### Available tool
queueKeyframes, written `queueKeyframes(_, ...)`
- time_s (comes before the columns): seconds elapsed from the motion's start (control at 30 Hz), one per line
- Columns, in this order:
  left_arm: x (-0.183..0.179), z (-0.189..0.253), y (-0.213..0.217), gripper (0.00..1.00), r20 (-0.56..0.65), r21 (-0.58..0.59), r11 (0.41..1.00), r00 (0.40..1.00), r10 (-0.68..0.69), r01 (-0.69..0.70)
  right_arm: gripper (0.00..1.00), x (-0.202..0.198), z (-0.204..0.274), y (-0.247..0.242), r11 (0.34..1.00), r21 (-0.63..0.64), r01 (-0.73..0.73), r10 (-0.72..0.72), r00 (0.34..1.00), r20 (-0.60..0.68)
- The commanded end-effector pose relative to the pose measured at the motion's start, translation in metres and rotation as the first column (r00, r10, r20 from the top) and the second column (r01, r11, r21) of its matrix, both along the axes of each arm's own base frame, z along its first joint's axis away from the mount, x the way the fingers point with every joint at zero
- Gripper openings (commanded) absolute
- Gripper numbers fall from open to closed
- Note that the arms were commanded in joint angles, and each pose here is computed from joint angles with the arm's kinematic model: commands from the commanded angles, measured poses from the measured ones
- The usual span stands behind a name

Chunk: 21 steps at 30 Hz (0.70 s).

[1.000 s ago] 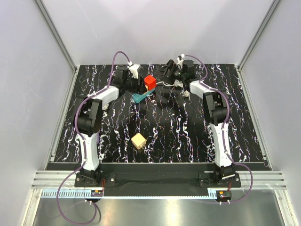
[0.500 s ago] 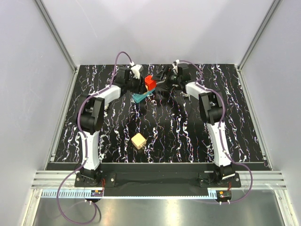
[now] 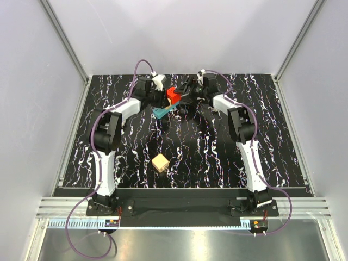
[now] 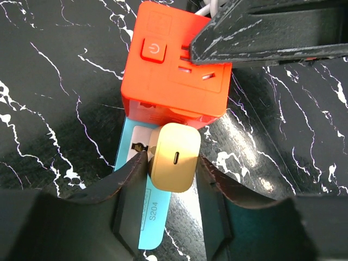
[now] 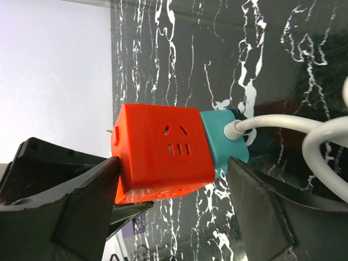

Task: Pull the plug off the socket

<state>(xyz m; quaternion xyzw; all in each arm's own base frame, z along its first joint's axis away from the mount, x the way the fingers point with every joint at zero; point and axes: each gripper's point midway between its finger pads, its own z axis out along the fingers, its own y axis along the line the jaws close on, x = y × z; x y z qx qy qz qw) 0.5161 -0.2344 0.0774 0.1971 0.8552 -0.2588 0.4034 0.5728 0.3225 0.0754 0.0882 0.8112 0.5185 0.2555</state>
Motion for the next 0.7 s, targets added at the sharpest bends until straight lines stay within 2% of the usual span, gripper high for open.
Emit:
queueKeyframes(0.0, 0.015, 0.019, -0.008, 0.42, 0.069, -0.011, 1.0, 0.998, 0.0, 0.001, 0.84, -0.002, 0.01, 0.014, 0.999, 0.004, -0.038, 0.038, 0.999, 0.028)
queueKeyframes(0.13, 0.016, 0.021, -0.006, 0.35, 0.073, -0.006, 1.0, 0.997, 0.01, -0.01, 0.8, -0.003, 0.007, 0.017, 0.999, 0.003, -0.04, 0.04, 0.999, 0.02)
queueKeyframes(0.2, 0.016, 0.021, -0.007, 0.31, 0.075, -0.005, 1.0, 0.997, 0.01, -0.009, 0.75, -0.003, 0.005, 0.016, 0.999, 0.002, -0.038, 0.038, 0.999, 0.014)
queueKeyframes(0.27, 0.017, 0.02, -0.006, 0.27, 0.075, -0.002, 1.0, 0.997, 0.015, -0.014, 0.68, -0.004, 0.003, 0.018, 0.999, 0.004, -0.038, 0.038, 0.999, 0.009)
queueKeyframes(0.37, 0.018, 0.024, -0.007, 0.19, 0.085, -0.007, 1.0, 0.996, 0.016, -0.015, 0.54, -0.004, -0.004, 0.017, 1.0, -0.005, -0.028, 0.028, 1.0, -0.005)
queueKeyframes(0.4, 0.016, 0.023, -0.005, 0.17, 0.081, -0.003, 1.0, 0.996, 0.021, -0.021, 0.46, -0.004, -0.006, 0.017, 1.0, -0.011, -0.024, 0.024, 1.0, -0.006)
queueKeyframes(0.43, 0.018, 0.031, -0.006, 0.15, 0.105, -0.013, 1.0, 0.994, 0.023, -0.022, 0.43, -0.004, -0.009, 0.016, 1.0, -0.023, -0.01, 0.01, 1.0, -0.008)
queueKeyframes(0.47, 0.019, 0.035, -0.006, 0.06, 0.123, -0.018, 0.999, 0.992, 0.03, -0.028, 0.4, -0.004, -0.011, 0.015, 1.0, -0.03, -0.003, 0.003, 1.0, -0.009)
queueKeyframes(0.53, 0.019, 0.041, -0.004, 0.0, 0.141, -0.019, 0.999, 0.989, 0.047, -0.045, 0.34, -0.006, -0.02, 0.017, 0.998, -0.055, 0.008, -0.009, 1.0, -0.014)
queueKeyframes(0.67, 0.02, 0.053, -0.008, 0.0, 0.184, -0.037, 0.998, 0.982, 0.053, -0.047, 0.25, -0.01, -0.037, 0.013, 0.994, -0.101, 0.038, -0.041, 0.999, -0.03)
